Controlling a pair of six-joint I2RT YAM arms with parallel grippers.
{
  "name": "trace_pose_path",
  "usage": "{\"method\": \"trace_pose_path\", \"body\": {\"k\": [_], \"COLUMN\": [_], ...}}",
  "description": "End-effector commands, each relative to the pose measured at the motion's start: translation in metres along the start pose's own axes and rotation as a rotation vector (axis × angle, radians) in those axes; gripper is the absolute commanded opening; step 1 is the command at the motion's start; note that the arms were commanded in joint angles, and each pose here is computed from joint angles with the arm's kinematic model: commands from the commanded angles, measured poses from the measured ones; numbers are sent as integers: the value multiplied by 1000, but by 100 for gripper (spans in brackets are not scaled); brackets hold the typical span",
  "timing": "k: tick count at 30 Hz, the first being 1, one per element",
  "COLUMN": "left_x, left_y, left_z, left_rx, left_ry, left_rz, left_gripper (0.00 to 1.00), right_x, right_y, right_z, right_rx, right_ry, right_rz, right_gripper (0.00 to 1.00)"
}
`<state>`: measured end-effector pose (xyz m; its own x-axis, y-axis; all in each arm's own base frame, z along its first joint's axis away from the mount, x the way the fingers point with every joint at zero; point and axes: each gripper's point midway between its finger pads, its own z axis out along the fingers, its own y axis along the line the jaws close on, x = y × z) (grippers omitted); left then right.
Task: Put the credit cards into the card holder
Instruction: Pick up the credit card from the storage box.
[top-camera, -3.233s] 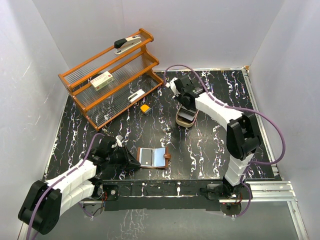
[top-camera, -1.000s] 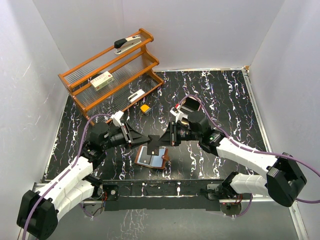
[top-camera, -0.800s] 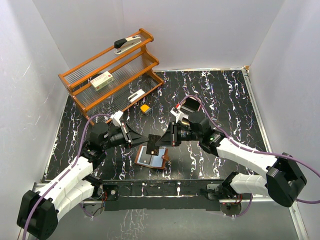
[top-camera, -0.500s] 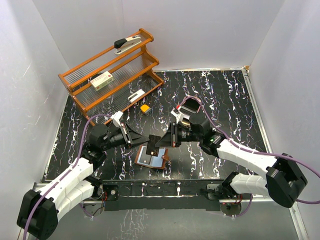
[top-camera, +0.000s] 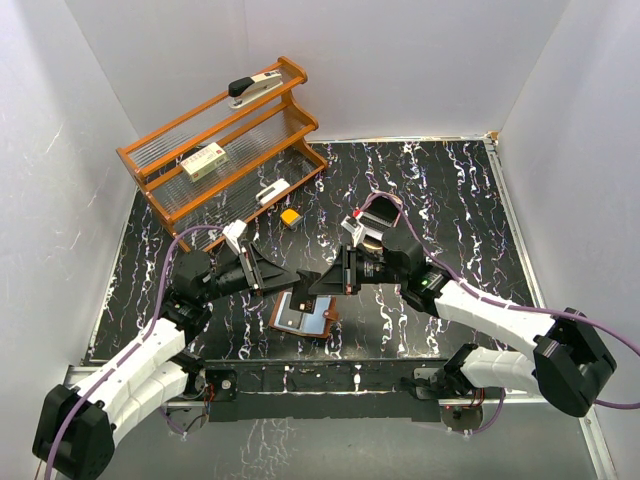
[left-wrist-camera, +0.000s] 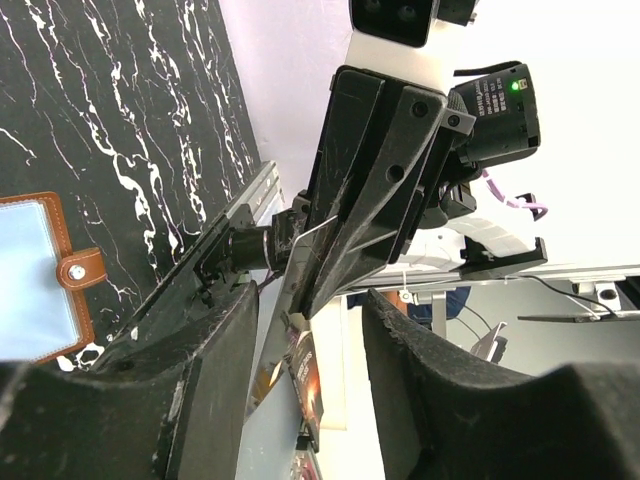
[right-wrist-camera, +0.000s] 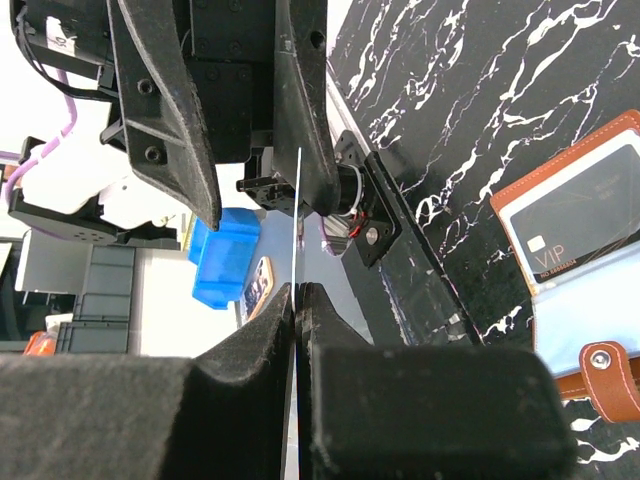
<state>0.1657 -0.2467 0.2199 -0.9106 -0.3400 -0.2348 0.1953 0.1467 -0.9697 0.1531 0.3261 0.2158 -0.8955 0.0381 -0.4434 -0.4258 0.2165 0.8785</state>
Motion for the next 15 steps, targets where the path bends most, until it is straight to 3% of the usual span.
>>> {"method": "trace_pose_path", "body": {"k": [1,5,10,15], "left_x": [7,8,7,9], "left_y": [-12,-7,-11,-8], "left_z": [-4,-3,-2,-2], "left_rx": [38,20,35,32], "left_ry": [33,45,46,58], "left_rz": [73,66,63,61], "left_gripper": [45,42,11,0], "right_x": [-7,-3,2,5], "right_y": [27,23,14,2], "right_z": [-4,-4,-3,-1], "right_rx": [-98,-95,-74,-28], "right_ry": [-31,-26,-12,6], "right_rz": [-55,-50,-23,-11], "right_gripper": [0,0,4,9]}}
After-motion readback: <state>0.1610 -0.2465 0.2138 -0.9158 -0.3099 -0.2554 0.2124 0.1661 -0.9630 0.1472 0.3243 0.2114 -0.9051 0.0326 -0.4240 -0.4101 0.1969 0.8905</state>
